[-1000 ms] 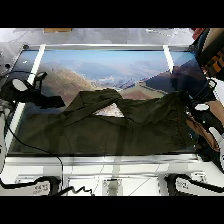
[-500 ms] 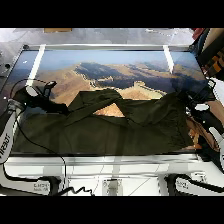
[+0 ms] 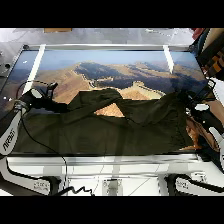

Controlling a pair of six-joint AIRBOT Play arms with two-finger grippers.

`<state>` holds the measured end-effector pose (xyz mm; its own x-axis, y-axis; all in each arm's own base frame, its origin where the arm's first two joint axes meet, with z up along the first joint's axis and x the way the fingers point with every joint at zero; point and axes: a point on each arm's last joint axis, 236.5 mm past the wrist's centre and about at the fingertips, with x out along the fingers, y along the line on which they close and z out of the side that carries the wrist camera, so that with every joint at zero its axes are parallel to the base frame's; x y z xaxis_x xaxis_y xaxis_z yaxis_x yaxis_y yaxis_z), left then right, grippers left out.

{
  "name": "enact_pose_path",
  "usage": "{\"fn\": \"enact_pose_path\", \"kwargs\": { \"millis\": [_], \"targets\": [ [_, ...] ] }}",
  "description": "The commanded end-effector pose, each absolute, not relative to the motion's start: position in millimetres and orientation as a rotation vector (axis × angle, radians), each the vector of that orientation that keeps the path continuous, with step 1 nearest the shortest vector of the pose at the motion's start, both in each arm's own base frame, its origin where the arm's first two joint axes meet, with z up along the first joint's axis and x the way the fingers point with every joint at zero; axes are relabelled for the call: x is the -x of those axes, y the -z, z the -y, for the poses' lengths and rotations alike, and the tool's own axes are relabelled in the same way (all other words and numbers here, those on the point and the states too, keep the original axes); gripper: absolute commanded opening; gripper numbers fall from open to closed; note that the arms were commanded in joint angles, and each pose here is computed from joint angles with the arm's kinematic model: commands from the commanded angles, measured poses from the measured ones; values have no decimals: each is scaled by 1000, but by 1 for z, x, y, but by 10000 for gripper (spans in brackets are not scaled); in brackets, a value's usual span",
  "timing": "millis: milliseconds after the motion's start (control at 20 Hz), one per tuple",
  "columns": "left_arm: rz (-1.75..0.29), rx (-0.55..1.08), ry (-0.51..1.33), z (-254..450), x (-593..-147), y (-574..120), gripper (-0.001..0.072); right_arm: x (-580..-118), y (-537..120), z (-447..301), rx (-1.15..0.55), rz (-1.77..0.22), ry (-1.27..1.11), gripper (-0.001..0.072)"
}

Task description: Fold the clothes and pants, and hang the long-sleeved shirts on hangers.

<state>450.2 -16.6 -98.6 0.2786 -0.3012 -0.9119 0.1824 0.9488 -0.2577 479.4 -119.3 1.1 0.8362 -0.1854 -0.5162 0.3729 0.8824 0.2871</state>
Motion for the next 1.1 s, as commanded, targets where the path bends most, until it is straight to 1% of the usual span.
{"fn": "enact_pose_path", "kwargs": {
  "millis": [0,50,150,250,350,450,500,600,700,800,1050],
  "targets": [
    [-1137,144,309,18,-481,74,17,-480,-1,119,-391,-500,302,23],
    [-1093,131,304,16,-491,56,17,-480,-1,119,-387,-500,302,23],
    [-964,92,283,4,-515,-1,17,-479,-2,119,-348,-505,293,23],
    [-784,50,231,-17,-535,-79,17,-479,-5,117,-306,-512,271,23],
    [-560,12,141,-46,-544,-169,17,-478,-8,117,-283,-507,265,23],
    [-342,-21,38,-75,-535,-252,17,-479,-11,119,-280,-500,270,22],
    [-266,-31,-2,-86,-527,-282,17,-479,-11,119,-280,-500,270,23],
    [-200,-41,-42,-99,-508,-314,16,-479,-11,119,-279,-499,272,23],
    [-227,2,-52,-105,-496,-314,15,-479,-11,119,-280,-499,271,23],
    [-334,54,-80,-113,-490,-288,14,-479,-11,119,-280,-499,271,23],
    [-783,191,-324,-154,-449,-174,14,-479,-10,118,-269,-502,267,23]
  ]
}}
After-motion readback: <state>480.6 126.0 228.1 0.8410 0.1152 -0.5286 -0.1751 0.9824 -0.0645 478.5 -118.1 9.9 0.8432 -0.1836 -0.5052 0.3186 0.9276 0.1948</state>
